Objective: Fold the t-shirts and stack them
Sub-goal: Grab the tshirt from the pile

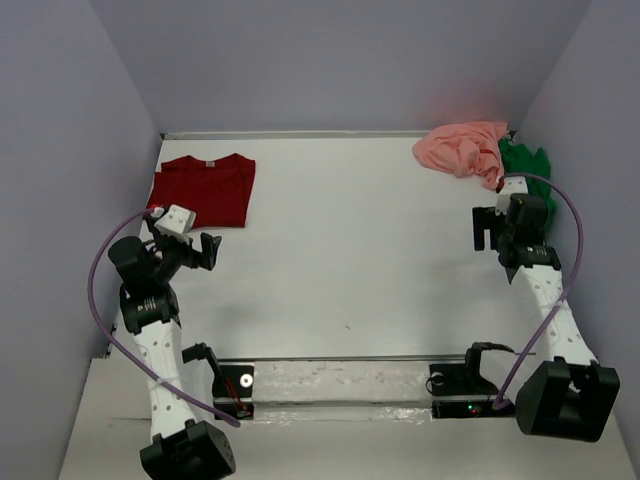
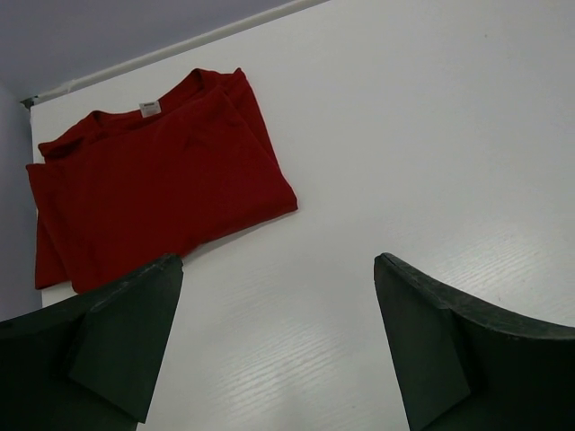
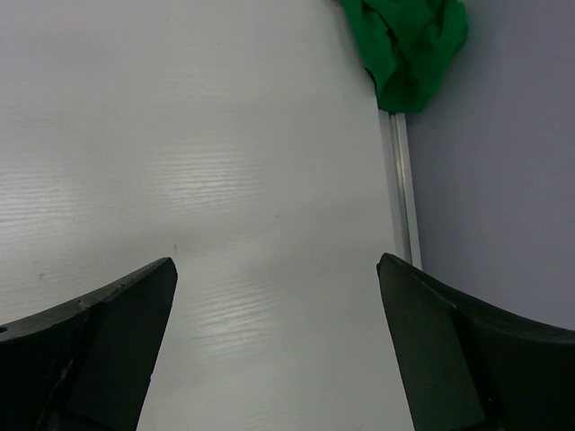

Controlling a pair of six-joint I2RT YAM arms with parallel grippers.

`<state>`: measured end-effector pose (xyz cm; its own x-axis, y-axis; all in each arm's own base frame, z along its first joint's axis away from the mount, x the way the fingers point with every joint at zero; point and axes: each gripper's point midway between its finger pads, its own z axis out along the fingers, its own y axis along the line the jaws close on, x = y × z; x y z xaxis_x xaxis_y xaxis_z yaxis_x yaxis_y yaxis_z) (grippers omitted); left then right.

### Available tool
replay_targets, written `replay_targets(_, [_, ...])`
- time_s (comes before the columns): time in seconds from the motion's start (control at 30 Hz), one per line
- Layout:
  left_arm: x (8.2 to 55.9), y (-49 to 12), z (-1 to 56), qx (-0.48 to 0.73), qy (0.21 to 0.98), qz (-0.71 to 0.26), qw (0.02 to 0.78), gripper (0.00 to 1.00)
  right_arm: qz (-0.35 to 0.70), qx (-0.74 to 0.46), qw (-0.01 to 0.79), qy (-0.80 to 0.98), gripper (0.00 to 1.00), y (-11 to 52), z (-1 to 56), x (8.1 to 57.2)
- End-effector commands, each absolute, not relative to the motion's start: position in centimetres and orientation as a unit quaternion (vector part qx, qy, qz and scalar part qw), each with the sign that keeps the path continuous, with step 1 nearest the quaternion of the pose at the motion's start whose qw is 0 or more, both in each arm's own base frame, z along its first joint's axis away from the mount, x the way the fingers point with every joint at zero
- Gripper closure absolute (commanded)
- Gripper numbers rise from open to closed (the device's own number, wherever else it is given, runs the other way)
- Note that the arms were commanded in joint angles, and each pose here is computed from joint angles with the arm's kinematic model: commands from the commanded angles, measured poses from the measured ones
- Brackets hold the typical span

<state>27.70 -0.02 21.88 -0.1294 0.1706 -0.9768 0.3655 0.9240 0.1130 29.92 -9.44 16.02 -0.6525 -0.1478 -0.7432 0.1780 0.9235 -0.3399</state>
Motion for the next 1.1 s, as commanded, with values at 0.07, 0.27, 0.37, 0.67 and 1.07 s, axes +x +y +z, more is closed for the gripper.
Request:
replay_targets(0.07, [26.9,-1.4,22.7,0.244,0.723,-0.08,0.641,0.01,-0.123,-0.044,0.488,0.863,0.02,-6.5,21.9,32.7])
replay_targets(0.27, [27.1,-1.0,22.7,0.237,0.727,-0.074,0.64,0.01,-0.13,-0.027,0.478,0.868,0.0,-8.0,24.2,40.1])
replay_targets(0.37, [27.3,-0.6,22.7,0.23,0.732,-0.07,0.638,0.01,-0.115,-0.023,0.471,0.874,0.0,-8.2,24.2,44.4])
replay_targets(0.67, [27.9,0.0,22.1,0.212,0.745,-0.07,0.628,0.01,-0.006,-0.058,0.414,0.908,0.06,-5.8,21.0,54.2])
replay_targets(1.07, [28.5,1.5,21.6,0.186,0.762,-0.045,0.619,0.01,0.015,-0.085,0.36,0.929,0.14,-5.9,13.5,59.0])
